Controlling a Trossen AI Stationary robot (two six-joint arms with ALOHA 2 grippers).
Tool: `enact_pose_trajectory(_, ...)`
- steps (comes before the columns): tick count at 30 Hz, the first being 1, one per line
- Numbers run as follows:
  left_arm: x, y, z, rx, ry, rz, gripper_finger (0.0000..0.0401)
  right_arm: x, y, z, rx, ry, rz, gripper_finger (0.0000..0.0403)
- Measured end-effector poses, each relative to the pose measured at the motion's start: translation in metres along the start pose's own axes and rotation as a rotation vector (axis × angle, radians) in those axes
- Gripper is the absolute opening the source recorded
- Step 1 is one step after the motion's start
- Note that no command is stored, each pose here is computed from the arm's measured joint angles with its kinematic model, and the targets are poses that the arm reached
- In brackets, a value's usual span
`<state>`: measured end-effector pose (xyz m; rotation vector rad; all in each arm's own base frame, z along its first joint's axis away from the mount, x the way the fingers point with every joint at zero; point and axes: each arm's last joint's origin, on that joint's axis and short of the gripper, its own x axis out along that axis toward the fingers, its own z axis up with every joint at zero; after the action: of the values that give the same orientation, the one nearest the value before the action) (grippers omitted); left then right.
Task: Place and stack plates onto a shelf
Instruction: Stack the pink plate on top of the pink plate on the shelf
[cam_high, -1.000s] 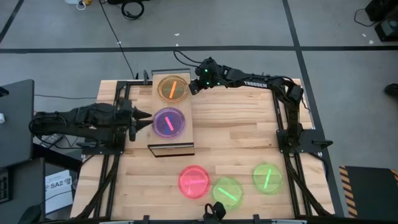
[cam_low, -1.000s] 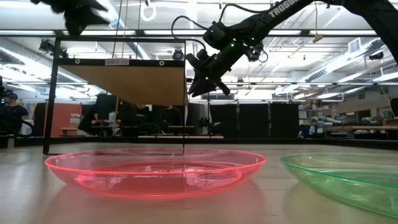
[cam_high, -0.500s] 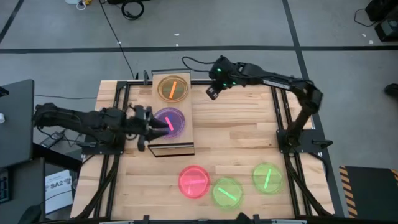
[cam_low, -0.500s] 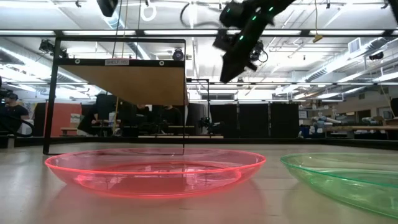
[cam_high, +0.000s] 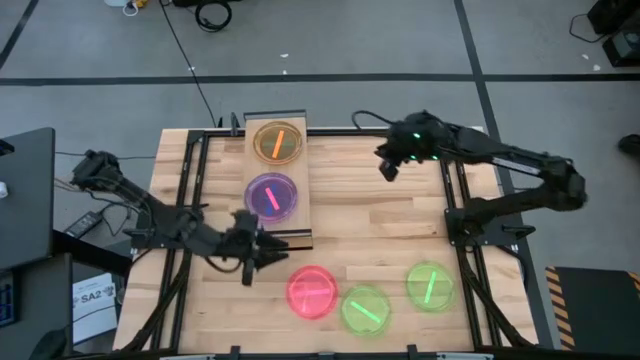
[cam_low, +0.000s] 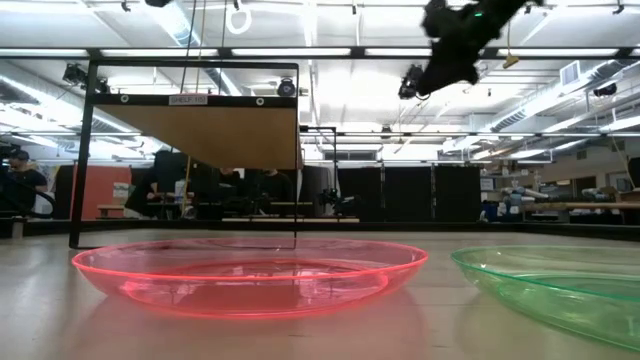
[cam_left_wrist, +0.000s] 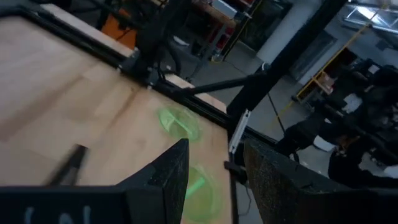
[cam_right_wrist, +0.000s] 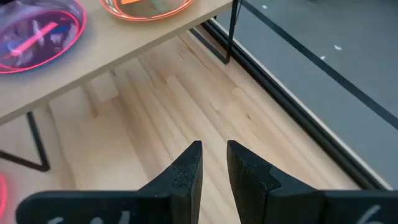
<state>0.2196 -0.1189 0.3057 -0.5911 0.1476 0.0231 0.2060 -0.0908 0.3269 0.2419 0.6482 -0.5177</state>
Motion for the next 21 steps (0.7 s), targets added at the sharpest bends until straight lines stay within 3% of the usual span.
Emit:
enact_pose_trajectory(7,0.027,-0.046,-0.014,-0.043,0.129,0.092,0.016,-0.025,-0.002,-0.038,0.039,-0.062,0.055,0.008)
enact_pose_trajectory(12,0.045,-0.071,-0.024,-0.091,0.271,0.235,0.016,-0.031,0.0,-0.057,0.024,-0.072,0.136,0.008)
enact_pose_trajectory(16,0.053,-0.08,-0.037,-0.149,0.392,0.369,0.016,-0.029,0.003,-0.065,0.013,-0.082,0.188,0.008)
enact_pose_trajectory(21,0.057,-0.074,-0.064,-0.261,0.537,0.52,0.016,-0.022,0.007,-0.071,0.001,-0.099,0.227,0.008)
